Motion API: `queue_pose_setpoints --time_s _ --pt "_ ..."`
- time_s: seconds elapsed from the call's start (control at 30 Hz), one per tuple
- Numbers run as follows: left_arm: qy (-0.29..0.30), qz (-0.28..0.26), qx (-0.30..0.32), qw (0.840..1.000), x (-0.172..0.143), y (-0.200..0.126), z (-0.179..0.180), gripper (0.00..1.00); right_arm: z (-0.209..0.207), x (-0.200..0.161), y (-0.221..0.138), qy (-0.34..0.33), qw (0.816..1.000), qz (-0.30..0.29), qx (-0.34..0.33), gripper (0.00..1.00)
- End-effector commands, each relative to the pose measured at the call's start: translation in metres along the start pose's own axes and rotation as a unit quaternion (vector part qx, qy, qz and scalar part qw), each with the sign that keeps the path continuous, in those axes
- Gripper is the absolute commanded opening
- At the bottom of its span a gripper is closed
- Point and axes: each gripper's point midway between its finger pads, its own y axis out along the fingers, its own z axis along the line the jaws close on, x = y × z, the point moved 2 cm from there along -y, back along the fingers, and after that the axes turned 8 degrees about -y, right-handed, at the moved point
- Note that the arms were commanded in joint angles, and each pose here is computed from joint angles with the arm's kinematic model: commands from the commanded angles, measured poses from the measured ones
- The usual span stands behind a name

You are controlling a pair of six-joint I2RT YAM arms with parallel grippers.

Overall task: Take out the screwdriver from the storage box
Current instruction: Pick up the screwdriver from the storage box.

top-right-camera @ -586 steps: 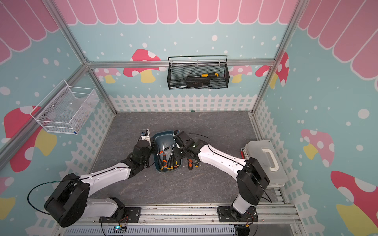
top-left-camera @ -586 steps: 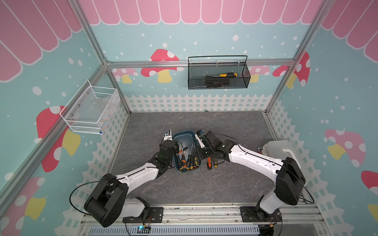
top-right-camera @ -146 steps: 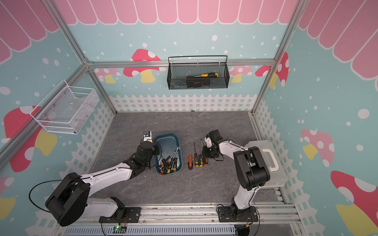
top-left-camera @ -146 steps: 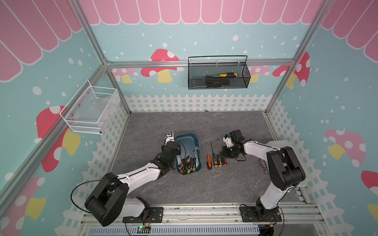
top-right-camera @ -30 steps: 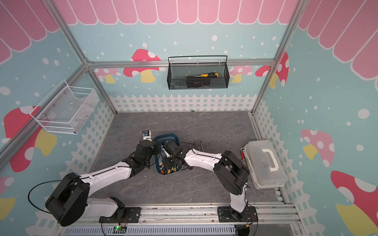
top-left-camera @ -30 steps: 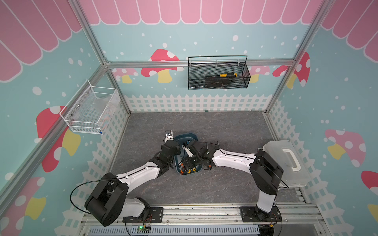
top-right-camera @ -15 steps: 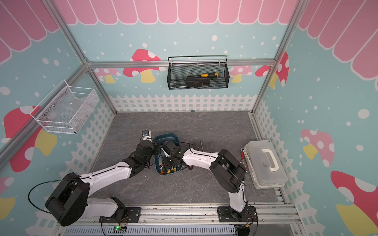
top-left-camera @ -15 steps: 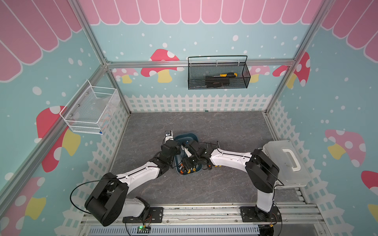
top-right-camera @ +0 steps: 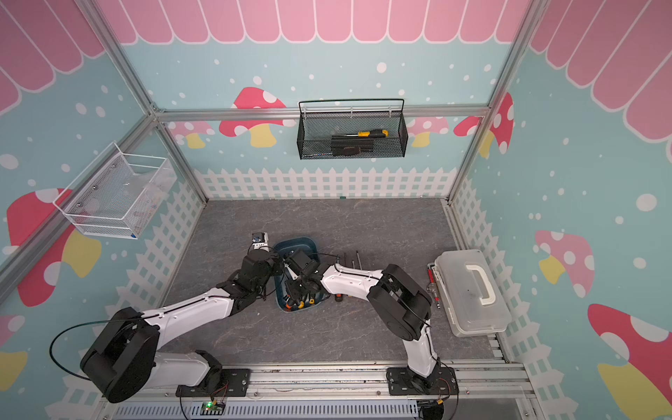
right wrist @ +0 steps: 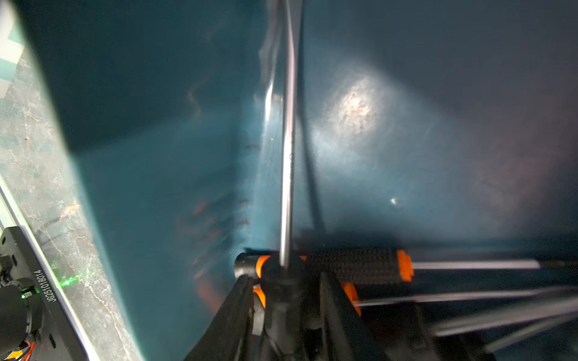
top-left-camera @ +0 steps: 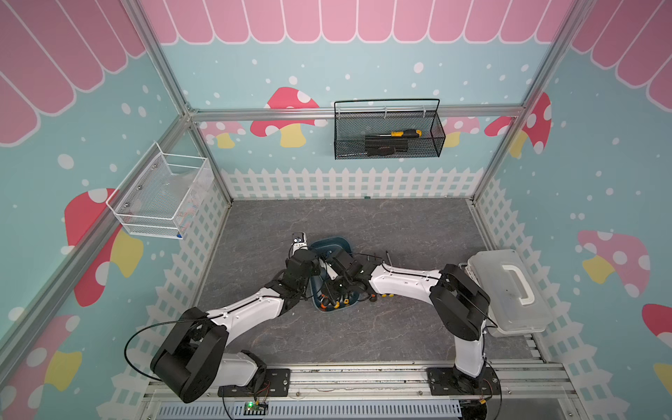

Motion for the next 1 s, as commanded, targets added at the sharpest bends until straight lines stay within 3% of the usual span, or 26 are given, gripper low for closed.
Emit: queue_pose_setpoints --time_s 0.0,0.23,0.57,0.97 --pt "-0.006 -0.011 -0.007 1.0 0.006 -0.004 -0.001 0.0 -0.004 -0.016 0.011 -0.001 0.999 0.031 -0.009 0.36" --pt "-0.005 -0.011 -0.006 1.0 0.008 -0.005 -0.001 0.0 -0.005 -0.017 0.011 -0.001 0.999 0.034 -0.012 0.19" --pt "-0.004 -0.01 -0.003 1.0 0.009 -0.004 0.001 0.0 0.002 -0.004 -0.007 -0.009 1.0 -0.001 -0.002 0.04" --pt "-0.003 -0.009 -0.005 1.0 0.01 -0.002 0.0 0.0 0.01 0.016 -0.066 -0.001 0.997 -0.07 0.018 0.0"
